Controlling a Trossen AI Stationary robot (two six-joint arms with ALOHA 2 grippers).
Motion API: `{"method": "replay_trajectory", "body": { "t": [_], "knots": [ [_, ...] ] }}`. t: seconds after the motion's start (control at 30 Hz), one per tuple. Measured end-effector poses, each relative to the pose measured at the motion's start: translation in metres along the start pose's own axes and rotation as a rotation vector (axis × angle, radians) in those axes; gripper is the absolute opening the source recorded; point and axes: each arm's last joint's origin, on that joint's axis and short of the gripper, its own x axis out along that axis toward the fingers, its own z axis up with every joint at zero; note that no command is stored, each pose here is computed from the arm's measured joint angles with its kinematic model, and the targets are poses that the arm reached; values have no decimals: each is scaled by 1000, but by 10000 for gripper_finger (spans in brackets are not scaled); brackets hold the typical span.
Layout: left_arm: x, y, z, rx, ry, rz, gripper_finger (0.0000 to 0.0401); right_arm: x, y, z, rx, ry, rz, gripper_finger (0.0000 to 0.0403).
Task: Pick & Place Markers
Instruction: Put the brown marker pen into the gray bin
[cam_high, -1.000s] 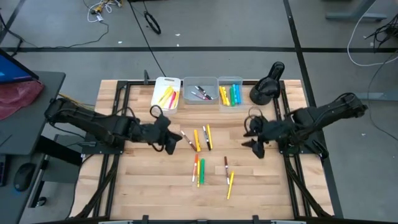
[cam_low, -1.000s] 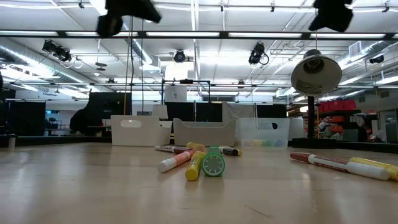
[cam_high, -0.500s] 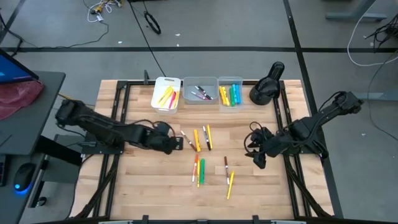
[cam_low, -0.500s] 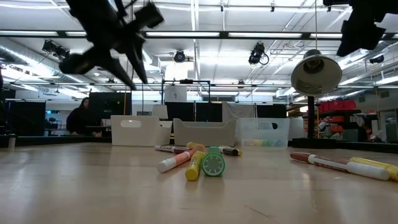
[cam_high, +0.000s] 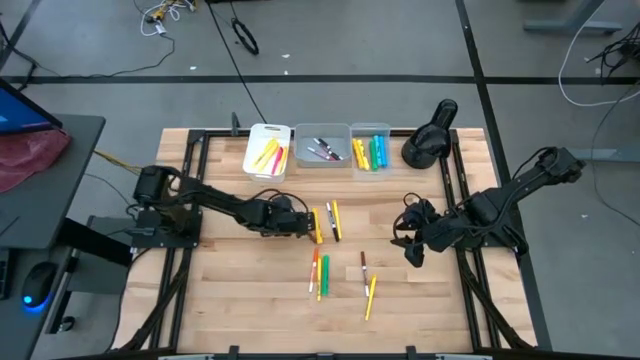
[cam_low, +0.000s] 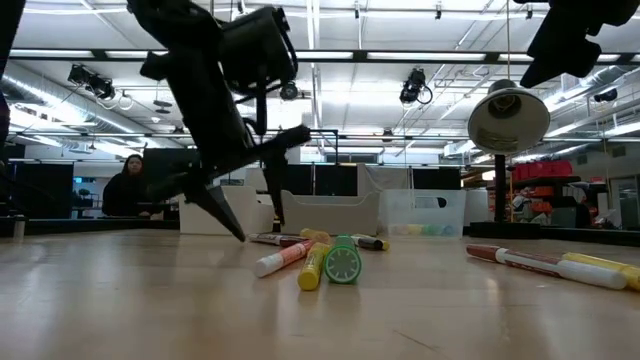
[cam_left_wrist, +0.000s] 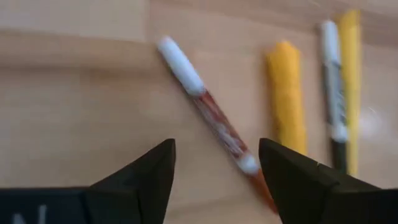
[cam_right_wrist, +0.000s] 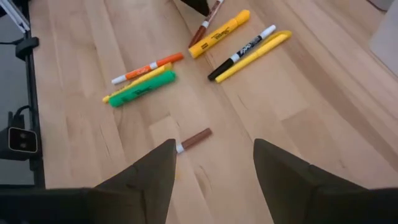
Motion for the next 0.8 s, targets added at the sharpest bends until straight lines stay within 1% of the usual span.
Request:
{"method": "replay_trajectory", "body": {
  "t": [0.17,0.4,0.53,0.7,0.8],
  "knots": [
    [8,3,2,18,-43,42,210,0,1,1,4,-3,9,217],
    [11,12,3,90,-50,133,172,0,1,1,10,-5,12,217],
    [10,17,4,111,-46,191,149,0,1,2,12,-28,-6,217],
    [4,17,7,93,-37,177,128,0,0,2,33,-51,-27,217],
    [3,15,9,75,-45,152,134,0,0,2,32,-53,-28,217]
  ]
}}
